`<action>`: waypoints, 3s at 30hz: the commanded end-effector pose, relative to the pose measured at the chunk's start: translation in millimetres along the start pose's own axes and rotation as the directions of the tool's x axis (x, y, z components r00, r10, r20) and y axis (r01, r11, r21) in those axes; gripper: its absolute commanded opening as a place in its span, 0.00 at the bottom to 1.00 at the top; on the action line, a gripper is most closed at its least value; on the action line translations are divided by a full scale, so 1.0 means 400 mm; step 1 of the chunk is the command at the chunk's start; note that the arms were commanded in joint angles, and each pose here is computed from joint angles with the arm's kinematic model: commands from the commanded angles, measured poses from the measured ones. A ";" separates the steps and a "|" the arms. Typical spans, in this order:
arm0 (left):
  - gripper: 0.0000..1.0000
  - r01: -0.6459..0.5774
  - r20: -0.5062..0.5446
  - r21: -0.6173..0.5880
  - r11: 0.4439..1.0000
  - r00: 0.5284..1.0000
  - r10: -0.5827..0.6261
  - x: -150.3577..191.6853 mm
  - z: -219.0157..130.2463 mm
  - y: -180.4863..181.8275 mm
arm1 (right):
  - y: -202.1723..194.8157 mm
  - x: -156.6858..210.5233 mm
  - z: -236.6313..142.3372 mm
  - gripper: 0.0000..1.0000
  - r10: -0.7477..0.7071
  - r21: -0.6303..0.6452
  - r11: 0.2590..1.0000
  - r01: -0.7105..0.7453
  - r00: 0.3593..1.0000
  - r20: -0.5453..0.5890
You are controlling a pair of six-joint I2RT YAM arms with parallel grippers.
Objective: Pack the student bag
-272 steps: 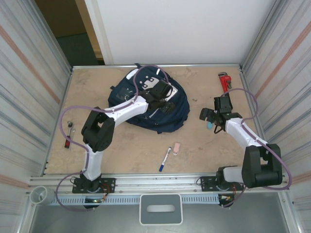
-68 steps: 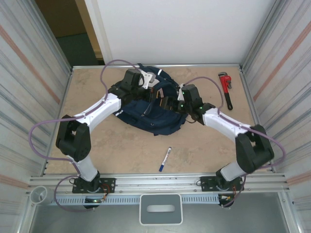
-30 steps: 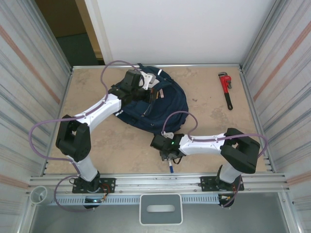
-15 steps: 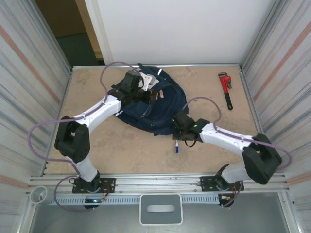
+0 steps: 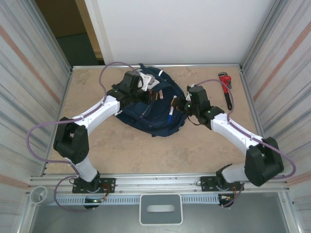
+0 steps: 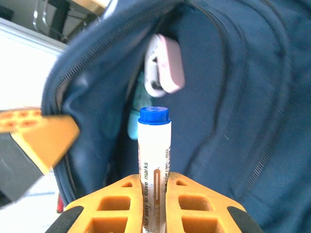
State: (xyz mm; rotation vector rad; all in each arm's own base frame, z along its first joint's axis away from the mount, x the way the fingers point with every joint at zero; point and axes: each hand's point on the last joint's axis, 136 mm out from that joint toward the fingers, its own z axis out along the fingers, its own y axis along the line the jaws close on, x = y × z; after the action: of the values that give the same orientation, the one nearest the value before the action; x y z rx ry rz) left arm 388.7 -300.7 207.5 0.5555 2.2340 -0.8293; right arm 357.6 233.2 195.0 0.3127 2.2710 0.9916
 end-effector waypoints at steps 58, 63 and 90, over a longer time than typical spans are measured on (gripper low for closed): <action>0.03 -0.071 0.051 0.019 0.997 0.996 0.070 -0.033 -0.004 -0.062 | -0.050 0.024 0.029 0.35 -0.193 -0.001 0.981 0.193 0.978 -0.084; 0.33 -0.124 -0.077 -0.004 0.992 0.989 0.123 0.081 0.076 -0.071 | -0.169 -0.036 -0.075 0.42 -0.167 0.154 0.974 0.165 0.986 -0.002; 0.81 0.347 0.040 -0.085 0.934 0.938 -0.345 0.216 -0.111 0.211 | -0.036 0.137 0.146 0.25 -0.383 0.092 0.907 0.411 0.896 -0.223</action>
State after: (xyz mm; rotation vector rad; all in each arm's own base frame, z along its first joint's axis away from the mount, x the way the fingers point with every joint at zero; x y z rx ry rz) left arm 357.1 -190.5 138.3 0.1267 2.3453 -0.8463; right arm 347.6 286.2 138.5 -0.2427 2.4199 0.6639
